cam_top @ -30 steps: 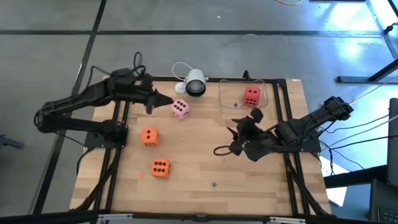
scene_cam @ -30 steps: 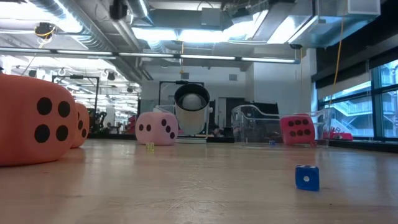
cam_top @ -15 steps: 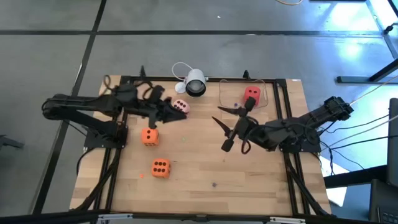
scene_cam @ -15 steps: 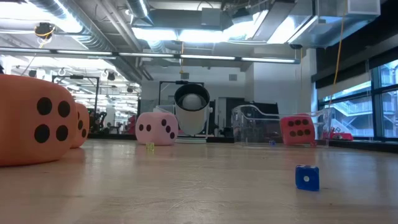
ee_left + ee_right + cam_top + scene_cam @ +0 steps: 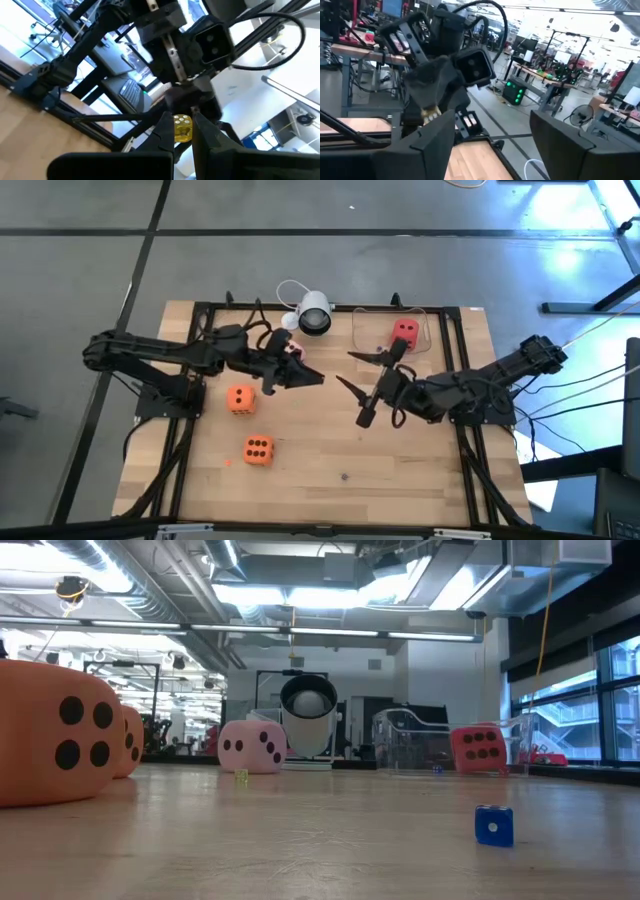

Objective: Pick & Place Dice
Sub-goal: Put the small yellow dice into the transparent container

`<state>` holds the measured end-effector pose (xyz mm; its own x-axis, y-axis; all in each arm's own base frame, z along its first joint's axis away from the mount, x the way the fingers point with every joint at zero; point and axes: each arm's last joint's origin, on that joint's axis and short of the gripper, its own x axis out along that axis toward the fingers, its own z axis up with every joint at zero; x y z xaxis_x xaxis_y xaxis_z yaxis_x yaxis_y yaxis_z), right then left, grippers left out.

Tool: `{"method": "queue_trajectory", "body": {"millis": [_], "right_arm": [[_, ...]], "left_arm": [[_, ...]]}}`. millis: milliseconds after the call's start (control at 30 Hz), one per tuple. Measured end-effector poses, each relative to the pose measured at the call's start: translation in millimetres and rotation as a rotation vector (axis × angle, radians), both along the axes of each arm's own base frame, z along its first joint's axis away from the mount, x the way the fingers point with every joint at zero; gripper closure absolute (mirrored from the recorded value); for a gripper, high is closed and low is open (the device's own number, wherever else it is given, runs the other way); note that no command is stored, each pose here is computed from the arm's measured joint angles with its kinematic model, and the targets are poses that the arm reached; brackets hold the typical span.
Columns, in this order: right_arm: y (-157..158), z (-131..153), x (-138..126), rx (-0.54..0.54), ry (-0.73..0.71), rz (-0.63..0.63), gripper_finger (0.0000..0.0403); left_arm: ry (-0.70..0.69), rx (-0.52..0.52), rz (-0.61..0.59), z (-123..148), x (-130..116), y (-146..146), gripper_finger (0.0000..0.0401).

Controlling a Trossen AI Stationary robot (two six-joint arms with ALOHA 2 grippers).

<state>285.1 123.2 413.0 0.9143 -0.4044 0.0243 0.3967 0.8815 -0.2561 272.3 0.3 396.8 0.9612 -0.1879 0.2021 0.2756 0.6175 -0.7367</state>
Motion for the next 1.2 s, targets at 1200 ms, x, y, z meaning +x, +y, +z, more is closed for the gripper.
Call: {"method": "queue_trajectory", "body": {"millis": [1200], "right_arm": [[7.0,-18.8,14.0,0.013,0.080,0.142,0.0175]], "left_arm": [[-0.019,-0.115,-0.098,-11.8,24.3,-0.2,0.0391]]}}
